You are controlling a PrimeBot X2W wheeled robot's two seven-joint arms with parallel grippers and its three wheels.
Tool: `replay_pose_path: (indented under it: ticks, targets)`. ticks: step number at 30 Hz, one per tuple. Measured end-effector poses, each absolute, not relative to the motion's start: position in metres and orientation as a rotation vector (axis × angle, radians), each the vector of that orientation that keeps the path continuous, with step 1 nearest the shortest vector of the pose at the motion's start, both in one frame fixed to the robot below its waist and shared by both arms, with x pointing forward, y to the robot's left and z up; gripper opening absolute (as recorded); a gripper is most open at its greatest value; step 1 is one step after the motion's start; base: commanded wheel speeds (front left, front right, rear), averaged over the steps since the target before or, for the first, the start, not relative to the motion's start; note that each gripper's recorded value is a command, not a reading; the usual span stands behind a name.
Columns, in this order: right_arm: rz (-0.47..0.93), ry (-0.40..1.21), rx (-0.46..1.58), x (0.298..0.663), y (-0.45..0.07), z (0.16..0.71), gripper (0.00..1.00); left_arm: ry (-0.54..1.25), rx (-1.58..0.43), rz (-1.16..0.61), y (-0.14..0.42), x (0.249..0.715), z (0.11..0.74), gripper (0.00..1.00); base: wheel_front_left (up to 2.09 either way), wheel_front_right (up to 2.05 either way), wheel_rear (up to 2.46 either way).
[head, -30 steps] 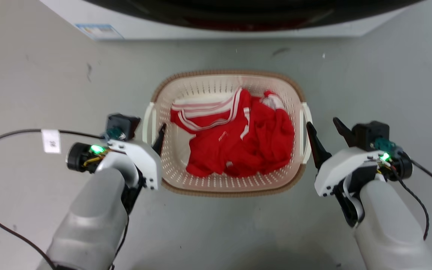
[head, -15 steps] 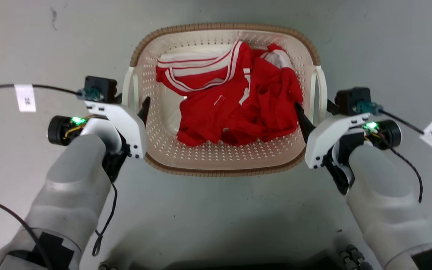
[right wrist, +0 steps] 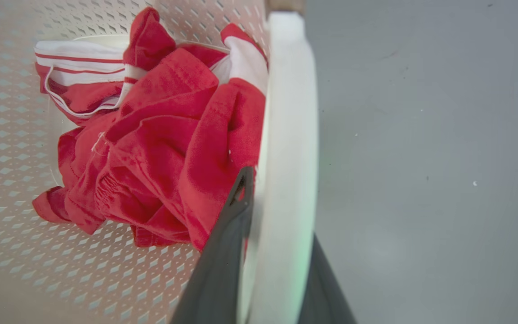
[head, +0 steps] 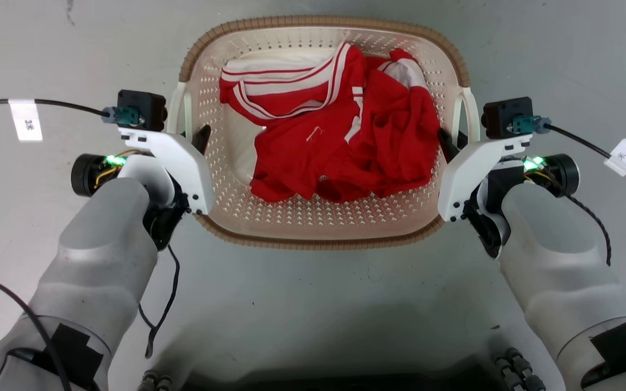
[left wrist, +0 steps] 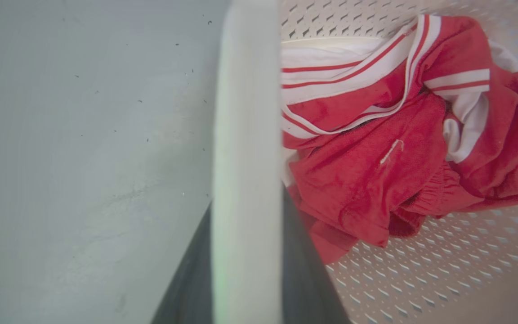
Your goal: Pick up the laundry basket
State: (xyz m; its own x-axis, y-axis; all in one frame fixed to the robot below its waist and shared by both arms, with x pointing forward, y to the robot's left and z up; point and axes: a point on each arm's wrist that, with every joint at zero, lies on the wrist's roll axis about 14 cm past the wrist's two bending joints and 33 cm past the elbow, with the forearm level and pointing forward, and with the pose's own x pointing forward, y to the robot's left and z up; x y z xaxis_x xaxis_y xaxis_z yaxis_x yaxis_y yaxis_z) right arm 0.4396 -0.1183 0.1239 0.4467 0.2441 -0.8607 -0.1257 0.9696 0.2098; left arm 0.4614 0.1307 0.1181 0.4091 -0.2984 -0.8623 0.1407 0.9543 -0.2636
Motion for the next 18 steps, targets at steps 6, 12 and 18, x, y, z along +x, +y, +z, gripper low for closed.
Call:
replay_pose_path:
  ticks: [6, 12, 18]
  targets:
    - [0.226, 1.083, 0.117, 0.438, -0.120, 0.135, 0.00, 1.152, -0.189, -0.269, 0.128, 0.450, 0.128, 0.00, 0.00, 0.00, 0.00]
    - [0.227, 1.096, 0.114, 0.428, -0.121, 0.159, 0.00, 1.219, -0.246, -0.244, 0.123, 0.427, 0.152, 0.00, 0.00, 0.00, 0.00]
    - [0.231, 1.145, 0.118, 0.405, -0.119, 0.193, 0.00, 1.295, -0.292, -0.218, 0.122, 0.397, 0.187, 0.00, 0.00, 0.00, 0.00]
